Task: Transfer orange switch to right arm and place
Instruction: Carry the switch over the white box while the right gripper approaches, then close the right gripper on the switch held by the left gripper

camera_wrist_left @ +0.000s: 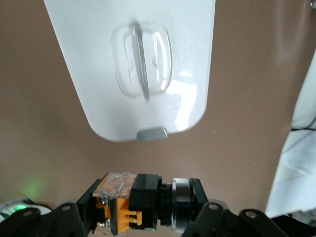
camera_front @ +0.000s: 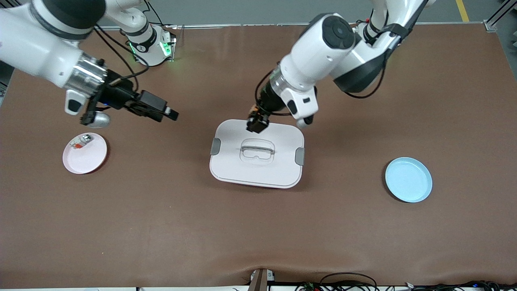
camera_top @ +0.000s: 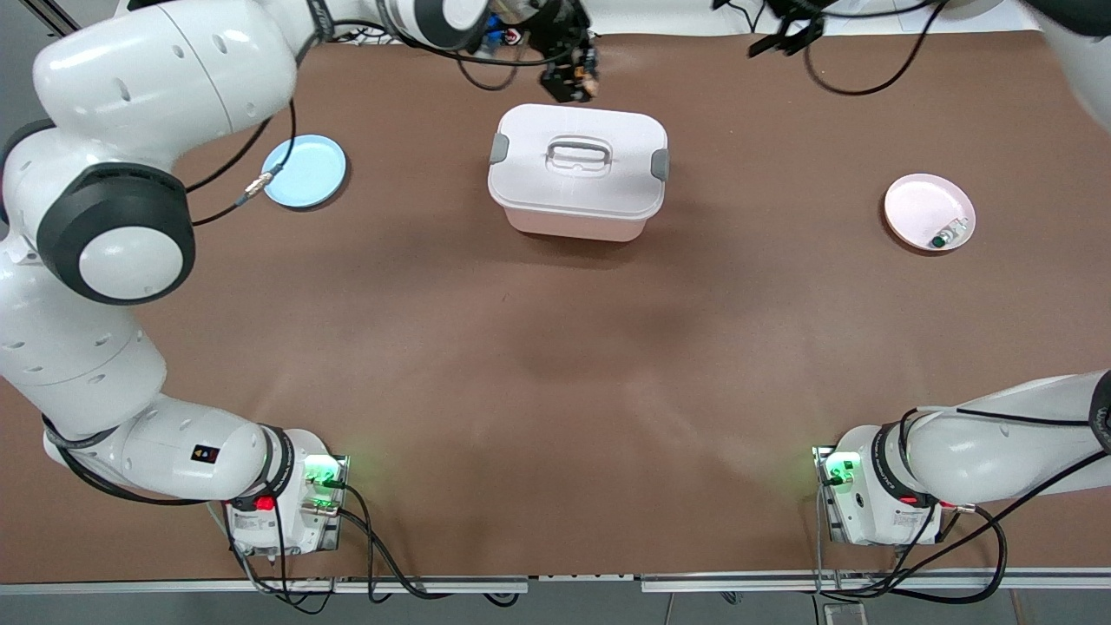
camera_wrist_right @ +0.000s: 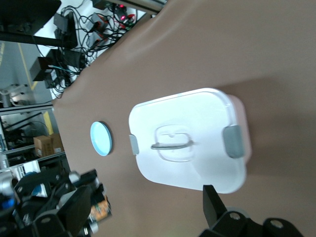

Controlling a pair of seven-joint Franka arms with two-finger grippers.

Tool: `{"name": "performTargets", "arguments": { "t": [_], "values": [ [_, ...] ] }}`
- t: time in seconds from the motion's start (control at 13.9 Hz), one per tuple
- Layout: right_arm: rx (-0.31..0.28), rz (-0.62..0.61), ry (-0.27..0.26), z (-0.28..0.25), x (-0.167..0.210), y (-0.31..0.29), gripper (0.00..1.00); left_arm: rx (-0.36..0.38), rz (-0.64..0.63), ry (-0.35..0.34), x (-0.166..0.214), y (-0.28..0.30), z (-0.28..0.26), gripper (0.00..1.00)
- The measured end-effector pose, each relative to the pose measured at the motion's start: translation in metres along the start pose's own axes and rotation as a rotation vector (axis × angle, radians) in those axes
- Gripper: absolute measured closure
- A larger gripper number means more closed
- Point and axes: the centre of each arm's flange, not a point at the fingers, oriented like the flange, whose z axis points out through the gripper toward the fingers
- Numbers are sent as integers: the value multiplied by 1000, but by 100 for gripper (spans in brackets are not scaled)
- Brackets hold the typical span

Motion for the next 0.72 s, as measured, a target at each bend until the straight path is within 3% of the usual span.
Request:
{"name": "performTargets", "arguments": {
  "t": [0.29,0.72],
  "values": [
    [61,-90,-10,20,-17,-12,0,-42,-47,-61,-40,-19,6,27],
    [62,-369,-60,23,-16,4,0,-22,-69,-71,-34,-14,26,27]
  ]
}}
